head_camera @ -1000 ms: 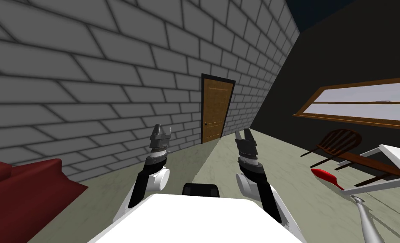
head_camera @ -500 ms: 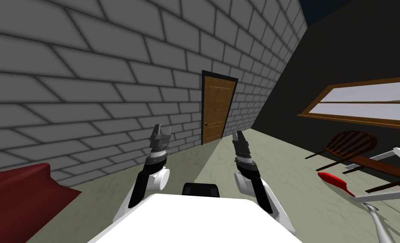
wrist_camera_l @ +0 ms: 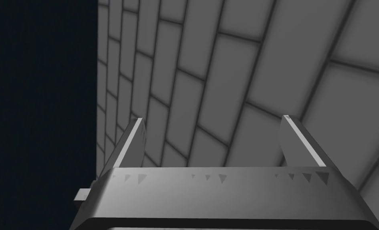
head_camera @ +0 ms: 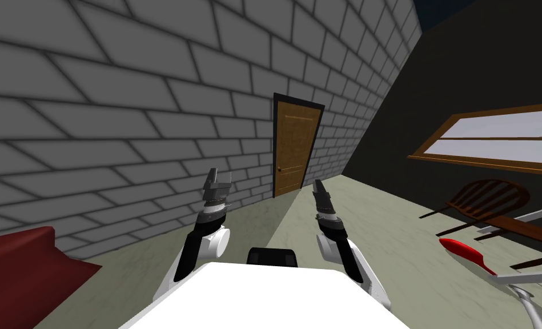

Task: Pull the door open

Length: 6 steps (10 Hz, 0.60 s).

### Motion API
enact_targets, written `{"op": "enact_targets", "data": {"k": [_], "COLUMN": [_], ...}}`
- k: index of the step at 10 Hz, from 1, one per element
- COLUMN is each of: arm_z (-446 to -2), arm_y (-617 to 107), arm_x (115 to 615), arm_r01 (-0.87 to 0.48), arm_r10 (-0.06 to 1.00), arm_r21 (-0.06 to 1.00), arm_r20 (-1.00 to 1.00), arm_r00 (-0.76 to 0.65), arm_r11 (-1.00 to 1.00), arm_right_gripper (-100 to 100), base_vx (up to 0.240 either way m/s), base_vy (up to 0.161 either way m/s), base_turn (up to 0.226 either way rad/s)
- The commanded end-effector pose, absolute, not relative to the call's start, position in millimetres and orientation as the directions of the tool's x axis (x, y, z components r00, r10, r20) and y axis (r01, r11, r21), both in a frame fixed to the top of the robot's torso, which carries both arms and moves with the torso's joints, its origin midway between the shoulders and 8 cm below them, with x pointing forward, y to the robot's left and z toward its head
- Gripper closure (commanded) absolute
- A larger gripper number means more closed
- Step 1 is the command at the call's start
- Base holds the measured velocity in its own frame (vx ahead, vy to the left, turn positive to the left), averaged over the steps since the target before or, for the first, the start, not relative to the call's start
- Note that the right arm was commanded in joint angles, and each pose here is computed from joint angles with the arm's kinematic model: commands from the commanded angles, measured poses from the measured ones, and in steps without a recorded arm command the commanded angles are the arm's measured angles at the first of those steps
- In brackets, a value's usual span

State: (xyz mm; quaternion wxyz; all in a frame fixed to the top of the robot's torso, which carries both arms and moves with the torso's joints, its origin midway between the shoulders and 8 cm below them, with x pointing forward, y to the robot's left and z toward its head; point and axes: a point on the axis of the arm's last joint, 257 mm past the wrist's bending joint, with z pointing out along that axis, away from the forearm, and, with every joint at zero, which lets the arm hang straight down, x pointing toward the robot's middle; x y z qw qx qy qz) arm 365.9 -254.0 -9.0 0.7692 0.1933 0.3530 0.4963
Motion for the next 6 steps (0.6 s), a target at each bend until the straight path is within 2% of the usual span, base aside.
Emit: {"op": "enact_targets", "data": {"k": [1,6], "arm_z": [-19,-50], "arm_y": [-254,-251], "arm_x": [371,387], "arm_r01": [-0.613,-0.566], "arm_r10": [0.888,0.842], "arm_r21": [0.645,0.631], "arm_r20": [-0.378,-0.466], "arm_r00": [0.263,0.271], "arm_r11": [0.456,0.531], "arm_right_gripper": [-100,-100], "base_vx": [0.091,0.096], "base_vy": [0.001,0.01], "base_turn": [0.002,0.004]}}
